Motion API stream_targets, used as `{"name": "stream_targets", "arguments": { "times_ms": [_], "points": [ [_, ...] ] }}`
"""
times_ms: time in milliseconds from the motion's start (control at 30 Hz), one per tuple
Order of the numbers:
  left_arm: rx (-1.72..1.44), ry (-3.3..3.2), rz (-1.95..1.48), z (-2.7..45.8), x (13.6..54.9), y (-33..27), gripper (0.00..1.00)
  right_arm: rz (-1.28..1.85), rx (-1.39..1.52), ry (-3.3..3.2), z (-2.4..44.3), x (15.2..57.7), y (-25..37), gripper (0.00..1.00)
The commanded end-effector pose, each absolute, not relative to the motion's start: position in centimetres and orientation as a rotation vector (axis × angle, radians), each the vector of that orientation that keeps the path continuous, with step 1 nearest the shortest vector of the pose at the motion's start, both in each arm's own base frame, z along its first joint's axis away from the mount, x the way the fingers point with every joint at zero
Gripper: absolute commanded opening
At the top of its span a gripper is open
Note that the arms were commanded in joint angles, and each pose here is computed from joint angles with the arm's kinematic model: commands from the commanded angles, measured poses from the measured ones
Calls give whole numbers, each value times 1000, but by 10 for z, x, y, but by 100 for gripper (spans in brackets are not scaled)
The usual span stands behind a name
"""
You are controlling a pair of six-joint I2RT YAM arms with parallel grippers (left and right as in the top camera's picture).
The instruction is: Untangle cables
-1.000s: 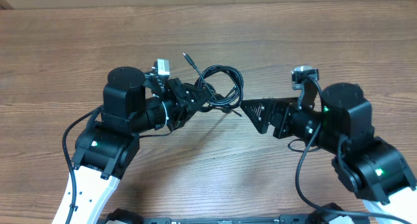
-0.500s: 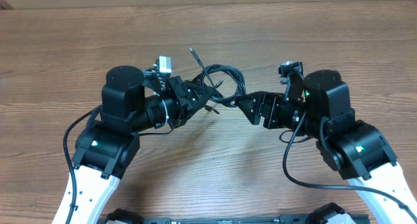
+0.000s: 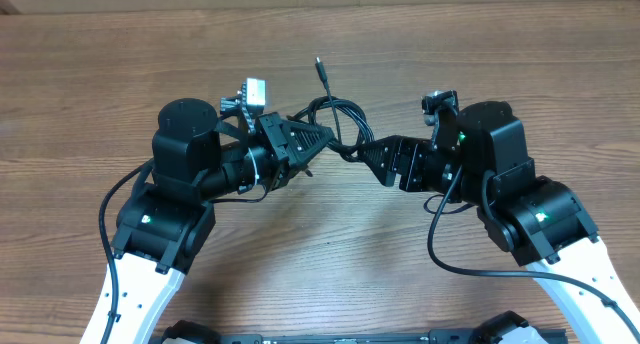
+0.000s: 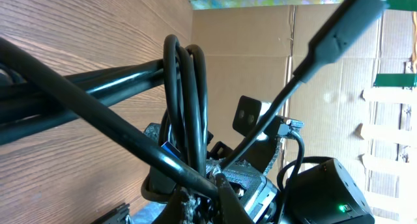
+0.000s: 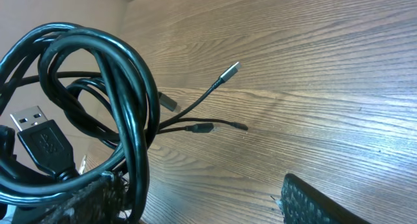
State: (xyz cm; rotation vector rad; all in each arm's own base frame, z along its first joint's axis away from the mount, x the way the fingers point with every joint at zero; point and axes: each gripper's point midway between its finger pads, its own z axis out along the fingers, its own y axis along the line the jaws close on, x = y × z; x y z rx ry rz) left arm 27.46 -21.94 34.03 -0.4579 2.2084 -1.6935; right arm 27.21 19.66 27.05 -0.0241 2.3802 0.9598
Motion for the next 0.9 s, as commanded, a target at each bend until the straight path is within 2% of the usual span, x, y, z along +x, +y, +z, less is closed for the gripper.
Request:
{"name": "stream_targets", "arguments": {
  "times_ms": [0,133,200,333,533,733,867],
  "points": [
    [-367,2191,-1750,354,266,-226,4,1010,-53,2369,279,271,203,74],
    [-327,2175,-1741,356,266,-226,4,1149,-107,2347,290,262,218,66],
    [-308,2164,-1739,358,266,-226,4,1198,-21,2370,291,261,219,61],
    [-208,2121,-1743,367,265,-229,4,1332,164,2400,297,258,224,61],
    [-178,2119,-1766,370,261,-231,4,1554,-92,2211,345,251,247,37],
    [-173,2122,-1771,370,260,-231,4,1631,-218,2119,365,244,255,17],
    [-173,2122,-1771,370,260,-231,4,1618,-247,2114,364,243,255,7]
  ]
}}
